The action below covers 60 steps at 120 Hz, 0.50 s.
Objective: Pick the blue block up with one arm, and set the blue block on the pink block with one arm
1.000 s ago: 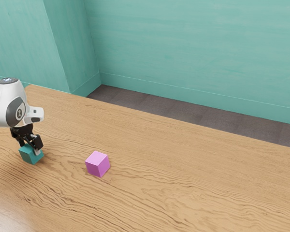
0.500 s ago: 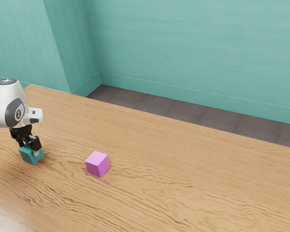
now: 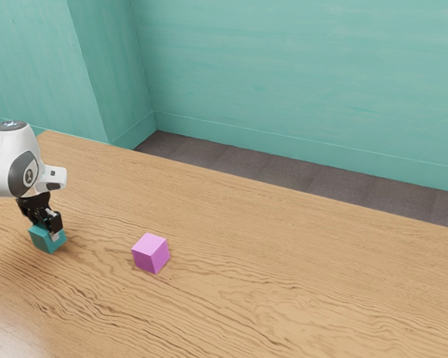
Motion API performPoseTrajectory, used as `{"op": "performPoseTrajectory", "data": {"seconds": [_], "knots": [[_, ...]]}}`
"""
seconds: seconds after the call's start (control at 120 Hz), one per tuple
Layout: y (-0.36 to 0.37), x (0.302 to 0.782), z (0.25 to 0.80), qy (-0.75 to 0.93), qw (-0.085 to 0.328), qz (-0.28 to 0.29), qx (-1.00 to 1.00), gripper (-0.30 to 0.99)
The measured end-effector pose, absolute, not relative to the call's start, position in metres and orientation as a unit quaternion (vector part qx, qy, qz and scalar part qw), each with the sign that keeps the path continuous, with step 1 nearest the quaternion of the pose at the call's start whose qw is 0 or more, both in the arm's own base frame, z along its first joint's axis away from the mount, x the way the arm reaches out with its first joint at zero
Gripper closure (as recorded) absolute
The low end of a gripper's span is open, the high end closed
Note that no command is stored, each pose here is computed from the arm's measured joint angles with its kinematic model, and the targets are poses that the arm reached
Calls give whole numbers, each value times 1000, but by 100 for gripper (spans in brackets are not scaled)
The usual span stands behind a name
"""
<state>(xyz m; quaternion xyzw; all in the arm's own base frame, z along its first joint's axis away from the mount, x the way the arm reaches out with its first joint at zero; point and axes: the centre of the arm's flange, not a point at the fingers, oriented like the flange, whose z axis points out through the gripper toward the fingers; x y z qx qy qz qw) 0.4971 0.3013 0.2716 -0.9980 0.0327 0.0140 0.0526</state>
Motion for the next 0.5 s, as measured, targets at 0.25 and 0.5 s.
{"op": "performPoseTrajectory", "data": {"seconds": [0.25, 0.5], "knots": [[254, 521, 326, 60, 40, -27, -997, 33], [149, 534, 388, 101, 11, -52, -993, 35]]}}
